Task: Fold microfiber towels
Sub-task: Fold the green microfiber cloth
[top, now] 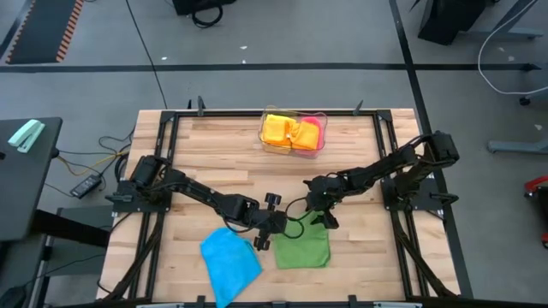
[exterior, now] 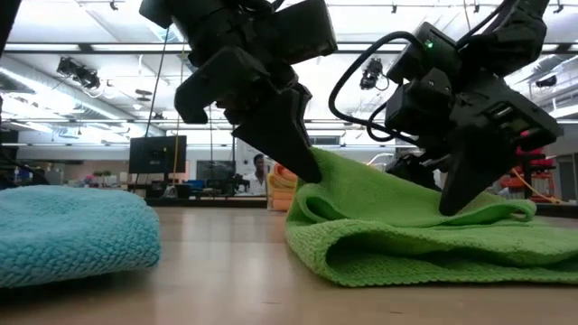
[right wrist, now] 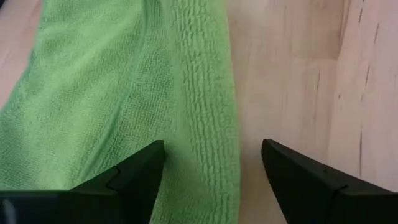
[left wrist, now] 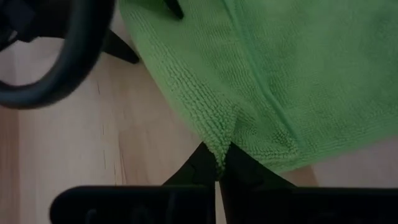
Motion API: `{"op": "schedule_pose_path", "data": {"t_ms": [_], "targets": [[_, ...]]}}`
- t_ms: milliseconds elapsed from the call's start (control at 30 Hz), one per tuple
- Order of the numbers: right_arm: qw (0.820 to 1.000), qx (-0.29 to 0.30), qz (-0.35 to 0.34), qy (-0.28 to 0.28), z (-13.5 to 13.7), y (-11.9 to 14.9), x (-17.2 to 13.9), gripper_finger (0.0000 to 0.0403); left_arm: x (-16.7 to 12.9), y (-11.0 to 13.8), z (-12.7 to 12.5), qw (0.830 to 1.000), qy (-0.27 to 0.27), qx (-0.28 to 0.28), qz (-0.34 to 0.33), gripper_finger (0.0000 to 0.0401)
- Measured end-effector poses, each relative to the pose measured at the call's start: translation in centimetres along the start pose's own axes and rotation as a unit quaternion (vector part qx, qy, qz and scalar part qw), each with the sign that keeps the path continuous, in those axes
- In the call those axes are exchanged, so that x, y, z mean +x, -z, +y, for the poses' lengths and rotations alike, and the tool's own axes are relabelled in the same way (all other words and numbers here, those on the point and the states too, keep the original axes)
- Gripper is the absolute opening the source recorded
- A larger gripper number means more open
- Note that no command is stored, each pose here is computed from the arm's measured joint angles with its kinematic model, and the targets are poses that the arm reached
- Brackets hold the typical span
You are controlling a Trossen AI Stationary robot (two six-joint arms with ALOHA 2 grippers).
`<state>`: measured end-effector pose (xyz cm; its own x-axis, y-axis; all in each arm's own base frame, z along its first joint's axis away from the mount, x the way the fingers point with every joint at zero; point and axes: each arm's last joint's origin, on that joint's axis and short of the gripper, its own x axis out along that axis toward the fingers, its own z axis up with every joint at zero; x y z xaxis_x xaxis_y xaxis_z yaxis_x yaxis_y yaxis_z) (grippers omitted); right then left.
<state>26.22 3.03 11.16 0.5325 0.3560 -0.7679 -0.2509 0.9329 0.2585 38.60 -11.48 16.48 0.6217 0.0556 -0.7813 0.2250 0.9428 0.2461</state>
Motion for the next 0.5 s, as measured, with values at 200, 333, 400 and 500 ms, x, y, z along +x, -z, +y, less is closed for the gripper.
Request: {"op": "schedule_pose_path", "data": {"t_ms": [200, 333, 400, 500], "targets": [[1.000, -0.002, 0.018, -0.001, 0.7, 0.3, -0.1, 0.0237, 0.0, 0.4, 0.0, 0.999, 0.001, -0.024, 0.021, 0.0029], [1.000, 0.009, 0.026, 0.001, 1.1, 0.4, -0.7, 0.0215, 0.0, 0.6, 0.0, 0.999, 0.001, -0.034, 0.031, 0.0035], [0.999, 0.016, 0.032, 0.001, 1.2, 0.5, -1.0, 0.0203, 0.0, 0.6, 0.0, 0.999, 0.001, -0.035, 0.032, 0.0027], [0.999, 0.026, 0.044, 0.002, 1.2, 0.7, -1.1, 0.0181, 0.0, 0.7, 0.0, 0.999, 0.001, -0.035, 0.034, 0.0014]]}}
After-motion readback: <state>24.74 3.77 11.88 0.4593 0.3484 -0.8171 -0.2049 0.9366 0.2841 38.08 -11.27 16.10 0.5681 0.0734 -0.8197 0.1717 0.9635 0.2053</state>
